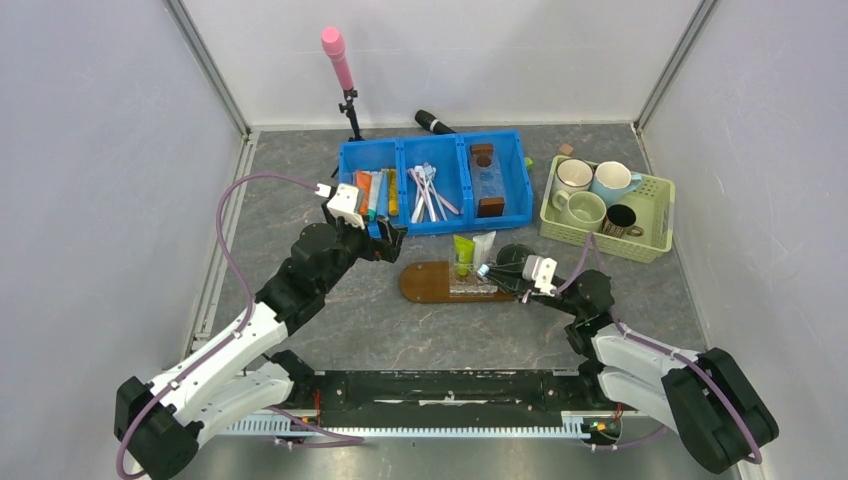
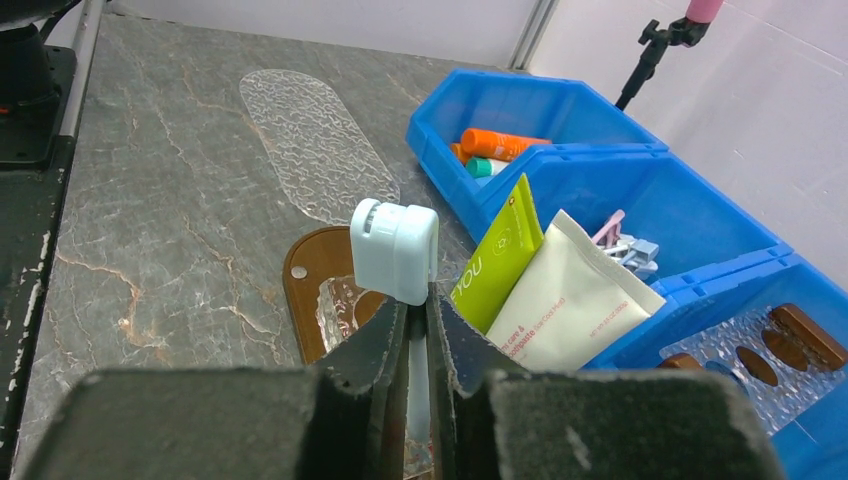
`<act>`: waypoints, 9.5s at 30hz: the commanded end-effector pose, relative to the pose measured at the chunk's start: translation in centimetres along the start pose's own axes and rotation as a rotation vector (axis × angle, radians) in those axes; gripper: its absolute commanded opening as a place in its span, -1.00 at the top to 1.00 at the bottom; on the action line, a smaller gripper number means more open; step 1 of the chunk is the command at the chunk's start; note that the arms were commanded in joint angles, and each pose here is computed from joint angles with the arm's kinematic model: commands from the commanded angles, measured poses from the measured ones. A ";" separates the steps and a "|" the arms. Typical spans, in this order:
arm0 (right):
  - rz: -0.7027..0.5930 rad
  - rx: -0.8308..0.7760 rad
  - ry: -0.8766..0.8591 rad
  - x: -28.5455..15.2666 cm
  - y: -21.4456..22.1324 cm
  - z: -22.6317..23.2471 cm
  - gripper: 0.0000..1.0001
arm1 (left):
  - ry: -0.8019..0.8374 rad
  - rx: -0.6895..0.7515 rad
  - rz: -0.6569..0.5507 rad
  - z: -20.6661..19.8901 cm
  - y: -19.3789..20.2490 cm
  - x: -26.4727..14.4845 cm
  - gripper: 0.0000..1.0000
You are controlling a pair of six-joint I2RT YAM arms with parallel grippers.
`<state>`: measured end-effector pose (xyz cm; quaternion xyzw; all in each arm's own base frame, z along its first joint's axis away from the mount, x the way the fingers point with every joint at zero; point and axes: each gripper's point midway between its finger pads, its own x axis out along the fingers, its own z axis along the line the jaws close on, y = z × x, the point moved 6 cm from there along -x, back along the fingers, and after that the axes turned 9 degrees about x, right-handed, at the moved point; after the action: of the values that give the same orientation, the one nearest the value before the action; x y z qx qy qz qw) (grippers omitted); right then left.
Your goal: Prepare toiletry sets of a toothbrush and toothpaste on the tray
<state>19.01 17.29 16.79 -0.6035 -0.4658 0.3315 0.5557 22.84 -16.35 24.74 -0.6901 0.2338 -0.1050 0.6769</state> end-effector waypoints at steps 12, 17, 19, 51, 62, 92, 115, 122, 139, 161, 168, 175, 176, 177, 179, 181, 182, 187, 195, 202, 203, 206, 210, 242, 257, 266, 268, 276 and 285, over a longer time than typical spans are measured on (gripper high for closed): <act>-0.083 -0.041 0.030 -0.4 -0.9 -0.1 0.69 | -0.002 0.019 -0.045 0.2 -0.8 -0.1 -0.99; -0.089 -0.028 0.030 -0.5 -0.7 0.0 0.67 | 0.001 0.019 -0.049 0.1 -1.0 -0.2 -0.99; -0.089 -0.025 0.032 -0.5 -0.7 0.0 0.65 | 0.000 0.021 -0.050 0.2 -1.0 -0.2 -0.99; -0.157 0.023 0.018 -0.9 -1.4 0.6 0.83 | 0.008 0.018 -0.041 0.0 -0.6 0.0 -0.99; -0.161 -0.040 -0.005 -0.5 -1.4 0.2 0.77 | -0.003 0.021 -0.046 0.2 -0.6 -0.4 -0.99; -0.131 -0.120 0.008 0.2 -1.7 -1.1 0.23 | 0.018 0.039 -0.026 -0.1 -0.4 0.5 -0.99; -0.070 -0.104 0.004 -1.4 -0.5 0.6 -0.03 | 0.041 0.033 -0.017 -0.4 0.1 0.6 -0.99; -0.048 -0.093 0.039 -2.5 0.3 1.1 -0.08 | 0.047 0.027 -0.023 -0.5 0.0 0.7 -0.99; 0.064 0.260 0.504 -3.6 -3.7 -3.4 -0.53 | 0.044 -0.009 -0.037 -0.5 -1.2 -0.5 -0.99; 0.363 0.594 0.983 -4.9 -9.0 -7.6 -0.96 | 0.023 -0.047 0.046 -0.4 -0.7 -1.2 -0.99; 0.567 0.736 1.094 -2.5 -9.4 -10.8 -0.95 | 0.010 -0.046 0.055 0.0 0.5 -1.8 -0.99; 0.659 0.875 1.144 -0.1 -6.5 -12.9 -0.96 | -0.014 0.016 0.055 0.6 0.7 -2.2 -0.99; 0.687 0.897 1.155 0.0 -5.6 -12.9 -0.96 | -0.014 0.024 0.056 0.6 0.7 -2.2 -0.99; 0.716 0.913 1.169 -0.2 -4.9 -13.0 -0.95 | -0.013 0.031 0.056 0.7 0.7 -2.2 -0.99; 0.760 0.930 1.188 -0.3 -3.5 -13.0 -0.85 | -0.015 0.039 0.059 0.7 0.9 -2.2 -0.99; 0.799 0.956 1.195 -0.4 -2.1 -12.8 -0.75 | -0.016 0.046 0.062 0.8 1.3 -2.2 -0.99; 0.815 0.968 1.197 -0.4 -1.5 -12.7 -0.72 | -0.016 0.049 0.065 0.8 1.5 -2.2 -0.99; 0.842 1.015 1.166 0.3 1.3 -12.8 -0.40 | -0.021 0.079 0.073 1.0 2.3 -2.0 -0.99; 0.846 1.119 1.170 1.6 5.1 -13.0 -0.14 | -0.017 0.106 0.081 1.1 2.7 -1.8 -0.99; 0.906 1.161 1.204 0.8 8.0 -11.9 -0.12 | -0.018 0.108 0.075 1.1 2.6 -1.8 -0.99; 0.910 1.166 1.204 0.7 8.4 -11.8 -0.12 | -0.019 0.108 0.074 1.1 2.5 -1.8 -0.99; 0.921 1.186 1.198 0.7 9.5 -11.5 -0.12 | -0.024 0.109 0.070 1.2 2.5 -1.8 -0.99; 0.905 1.211 1.195 1.1 10.4 -11.5 -0.12 | -0.025 0.109 0.070 1.2 2.5 -1.8 -0.99; 0.665 1.286 1.340 0.2 8.0 -13.6 1.00 | -0.033 0.120 0.078 1.3 2.6 -1.6 -0.99; 0.543 1.320 1.313 1.0 5.0 -14.1 1.00 | -0.031 0.120 0.077 1.3 2.6 -1.6 -0.99; 0.550 1.361 1.264 1.6 5.1 -14.0 1.00 | -0.029 0.117 0.071 1.3 2.5 -1.7 -0.99; 0.538 1.360 1.252 1.8 4.7 -14.1 1.00 | -0.028 0.117 0.072 1.3 2.5 -1.7 -0.99; 0.546 1.325 1.239 2.1 2.8 -14.6 1.00 | -0.027 0.117 0.070 1.3 2.4 -1.7 -0.99; 0.547 1.277 1.214 1.9 0.1 -15.0 1.00 | -0.033 0.121 0.068 1.4 2.4 -1.7 -0.99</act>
<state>32.59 13.71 15.25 -0.3283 0.3859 0.2782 0.8160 21.05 -14.57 21.65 -0.6434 0.2666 -0.0708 0.7141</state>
